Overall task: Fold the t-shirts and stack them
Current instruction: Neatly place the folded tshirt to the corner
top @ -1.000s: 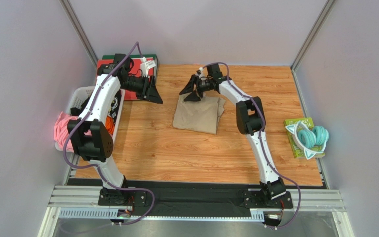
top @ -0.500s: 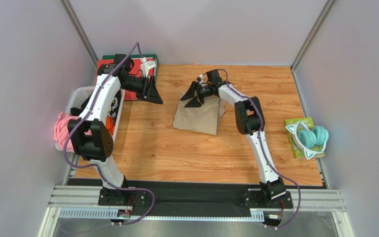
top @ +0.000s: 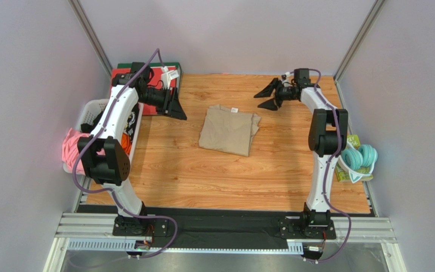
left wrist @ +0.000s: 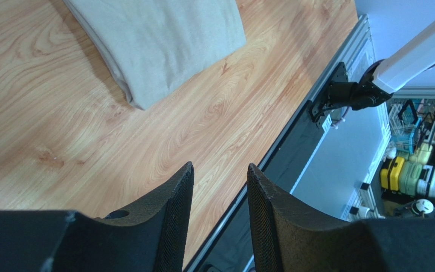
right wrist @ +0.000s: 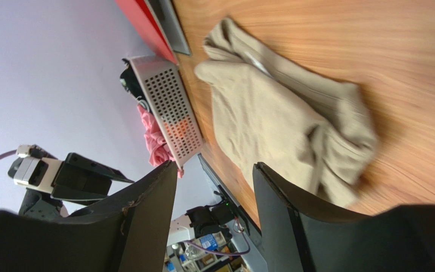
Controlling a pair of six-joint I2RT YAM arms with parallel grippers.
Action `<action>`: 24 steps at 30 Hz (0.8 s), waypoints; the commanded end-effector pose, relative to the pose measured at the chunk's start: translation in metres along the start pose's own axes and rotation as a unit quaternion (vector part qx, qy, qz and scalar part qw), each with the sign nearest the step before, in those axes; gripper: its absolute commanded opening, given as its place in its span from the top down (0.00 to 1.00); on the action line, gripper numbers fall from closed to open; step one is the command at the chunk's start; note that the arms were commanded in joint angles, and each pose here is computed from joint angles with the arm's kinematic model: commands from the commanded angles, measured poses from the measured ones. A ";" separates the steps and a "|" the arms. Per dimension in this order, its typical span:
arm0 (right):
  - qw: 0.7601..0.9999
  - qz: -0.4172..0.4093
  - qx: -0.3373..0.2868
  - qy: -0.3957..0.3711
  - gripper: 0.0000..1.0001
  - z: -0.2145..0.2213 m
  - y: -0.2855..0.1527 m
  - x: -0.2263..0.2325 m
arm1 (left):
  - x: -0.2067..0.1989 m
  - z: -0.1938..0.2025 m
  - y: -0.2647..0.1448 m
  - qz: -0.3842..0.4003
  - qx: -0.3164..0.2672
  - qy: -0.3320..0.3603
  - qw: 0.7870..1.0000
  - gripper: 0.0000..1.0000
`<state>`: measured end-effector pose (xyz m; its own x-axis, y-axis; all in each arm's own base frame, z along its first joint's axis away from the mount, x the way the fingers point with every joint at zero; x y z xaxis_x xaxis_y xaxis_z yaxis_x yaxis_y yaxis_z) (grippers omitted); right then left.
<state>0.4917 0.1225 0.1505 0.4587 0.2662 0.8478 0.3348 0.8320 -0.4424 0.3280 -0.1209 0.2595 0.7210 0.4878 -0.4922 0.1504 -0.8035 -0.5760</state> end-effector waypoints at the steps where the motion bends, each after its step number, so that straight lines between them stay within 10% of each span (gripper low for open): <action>1: 0.999 0.028 -0.017 0.002 0.42 0.001 -0.010 -0.030 | -0.011 -0.007 -0.010 0.007 -0.019 0.026 0.999 0.53; 24: 0.996 0.087 0.003 0.037 0.39 -0.026 0.006 -0.105 | -0.013 -0.008 -0.007 0.020 -0.021 0.024 0.999 0.53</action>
<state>0.4626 0.0879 0.0684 0.5915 0.3313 0.7351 0.2500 0.7914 -0.5578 0.3260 -0.1218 0.2605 0.7182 0.4784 -0.5054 0.1407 -0.8111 -0.5677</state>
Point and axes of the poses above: each gripper's point midway between its finger pads, its own y axis out along the fingers, its own x axis along the line the jaws close on, z = x × y, the point moved 5 cm from there along -y, back along the fingers, and after that the axes turned 15 degrees about y, right-handed, at the moved point
